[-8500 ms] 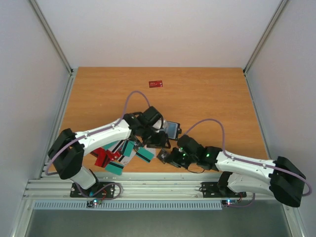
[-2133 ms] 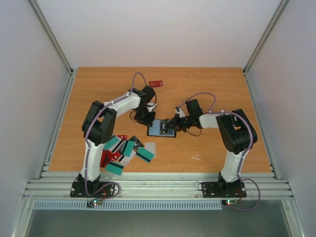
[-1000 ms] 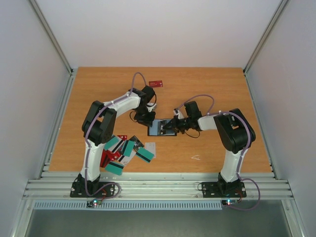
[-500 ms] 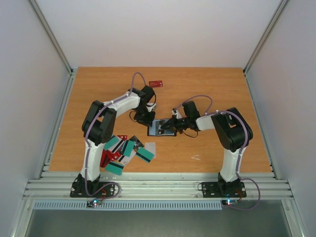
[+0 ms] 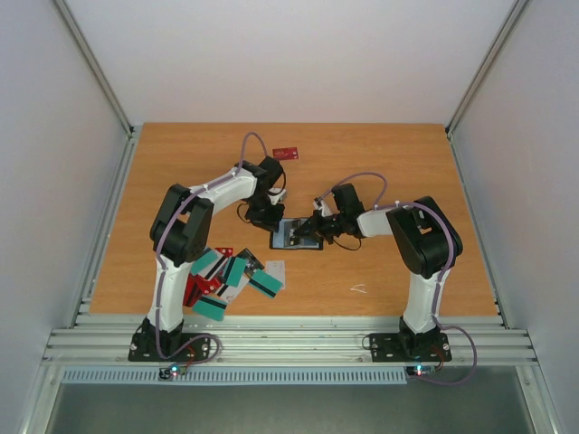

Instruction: Put the credit cards into the card holder

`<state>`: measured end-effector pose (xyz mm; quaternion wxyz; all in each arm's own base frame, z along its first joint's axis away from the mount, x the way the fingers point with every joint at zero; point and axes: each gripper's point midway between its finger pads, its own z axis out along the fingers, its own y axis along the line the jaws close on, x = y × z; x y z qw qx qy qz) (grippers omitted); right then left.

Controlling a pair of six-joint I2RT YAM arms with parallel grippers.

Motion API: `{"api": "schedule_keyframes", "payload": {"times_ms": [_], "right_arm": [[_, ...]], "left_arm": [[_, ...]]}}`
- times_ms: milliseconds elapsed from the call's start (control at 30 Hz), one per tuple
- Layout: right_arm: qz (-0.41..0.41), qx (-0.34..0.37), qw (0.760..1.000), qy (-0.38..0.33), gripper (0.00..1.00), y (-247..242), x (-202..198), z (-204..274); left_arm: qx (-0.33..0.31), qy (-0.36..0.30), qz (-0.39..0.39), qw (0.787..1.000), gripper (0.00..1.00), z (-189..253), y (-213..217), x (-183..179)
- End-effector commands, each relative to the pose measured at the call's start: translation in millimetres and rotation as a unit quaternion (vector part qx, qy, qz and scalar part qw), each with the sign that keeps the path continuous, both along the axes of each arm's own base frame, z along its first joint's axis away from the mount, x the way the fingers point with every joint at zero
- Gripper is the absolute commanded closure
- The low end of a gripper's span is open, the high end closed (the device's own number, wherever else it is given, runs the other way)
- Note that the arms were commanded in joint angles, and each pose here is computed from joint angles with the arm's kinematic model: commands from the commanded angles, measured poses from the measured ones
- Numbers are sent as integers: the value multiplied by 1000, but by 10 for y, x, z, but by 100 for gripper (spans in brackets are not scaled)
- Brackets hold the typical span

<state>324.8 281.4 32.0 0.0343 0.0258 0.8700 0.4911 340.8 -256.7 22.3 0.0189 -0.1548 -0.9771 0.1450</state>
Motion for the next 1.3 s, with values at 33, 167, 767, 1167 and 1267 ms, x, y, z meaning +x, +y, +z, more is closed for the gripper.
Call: {"api": "schedule_keyframes", "payload": {"times_ms": [33,167,767,1167,1267], "right_arm": [[-3,-19,1000,-8,99,50,39,-70],[-2,-23,1000,-11,98,61,79,-70],[10,-51,999,-1,76,7,39,-19],[13,-84,996,15,47,-85,-48,-3],[16,-91,996,20,44,-94,-58,-27]], "left_arm": [[-2,23,-11,1000,77,-71,-40,-80],[-5,26,-11,1000,77,-46,-56,-87],[-3,4,-17,1000,76,106,-37,-42],[-4,1,-9,1000,76,122,-38,-28],[-4,-1,-7,1000,76,147,-49,-4]]}}
